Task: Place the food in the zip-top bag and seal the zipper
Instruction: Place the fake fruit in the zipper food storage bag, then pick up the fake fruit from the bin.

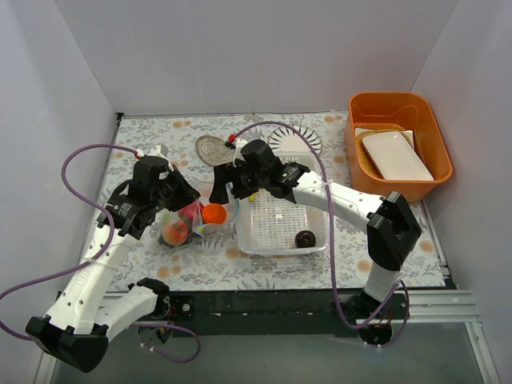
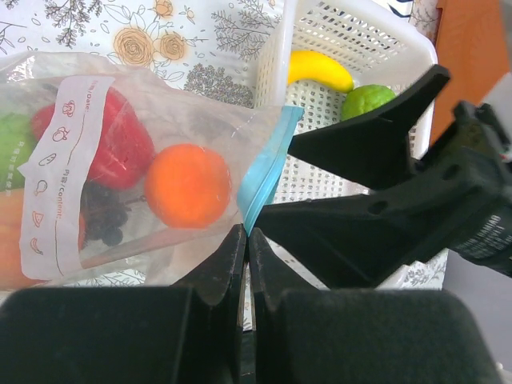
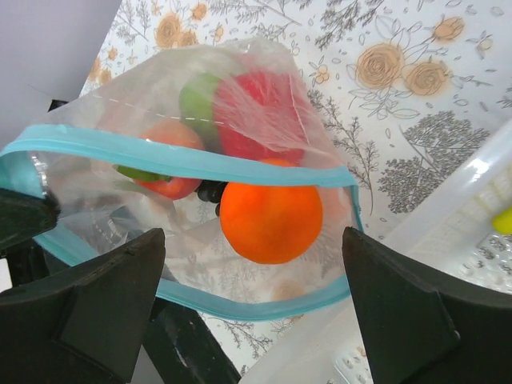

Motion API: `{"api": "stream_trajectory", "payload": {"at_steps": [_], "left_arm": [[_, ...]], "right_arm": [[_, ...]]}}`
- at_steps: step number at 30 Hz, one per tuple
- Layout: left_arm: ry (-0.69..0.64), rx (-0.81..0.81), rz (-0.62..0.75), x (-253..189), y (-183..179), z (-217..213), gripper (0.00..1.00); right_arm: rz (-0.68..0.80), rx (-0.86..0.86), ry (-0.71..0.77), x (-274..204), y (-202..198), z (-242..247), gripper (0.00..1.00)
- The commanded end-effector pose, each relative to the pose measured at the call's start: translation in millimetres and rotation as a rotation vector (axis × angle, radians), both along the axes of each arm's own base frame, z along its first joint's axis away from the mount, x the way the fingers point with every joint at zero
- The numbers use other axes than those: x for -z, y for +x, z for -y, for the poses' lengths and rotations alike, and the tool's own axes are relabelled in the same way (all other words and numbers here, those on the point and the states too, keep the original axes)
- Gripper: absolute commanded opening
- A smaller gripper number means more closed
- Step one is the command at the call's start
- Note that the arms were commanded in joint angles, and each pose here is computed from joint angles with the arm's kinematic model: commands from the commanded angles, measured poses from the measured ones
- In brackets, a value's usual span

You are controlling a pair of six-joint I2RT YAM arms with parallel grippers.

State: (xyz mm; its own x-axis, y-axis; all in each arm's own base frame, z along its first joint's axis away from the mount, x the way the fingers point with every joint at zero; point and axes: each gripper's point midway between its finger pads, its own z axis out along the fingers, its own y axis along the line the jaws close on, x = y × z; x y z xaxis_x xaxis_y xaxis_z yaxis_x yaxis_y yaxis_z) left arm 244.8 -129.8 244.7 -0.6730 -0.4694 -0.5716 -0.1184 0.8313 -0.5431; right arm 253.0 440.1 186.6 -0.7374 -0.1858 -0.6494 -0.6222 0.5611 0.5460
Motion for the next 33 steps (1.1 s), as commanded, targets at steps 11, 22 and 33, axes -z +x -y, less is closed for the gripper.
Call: {"api": "stream_trajectory", "payload": {"at_steps": [11,22,33], "left_arm": [[0.005,-0.015,0.044,-11.4,0.9,-5.0,0.00],[0.004,-0.009,0.043,-11.0,1.7,-3.7,0.00],[0.013,-0.008,0.037,-6.5,4.7,-3.2,0.00]], "right_arm": [[0.159,0.338,-0.225,-21.8,48.7,114.8,0.98],[0.101,0.405,-0.391,15.7,81.4,189.7,0.98],[-0.110,0.128,-0.565,44.7,-16.0,220.3,0.98]]}}
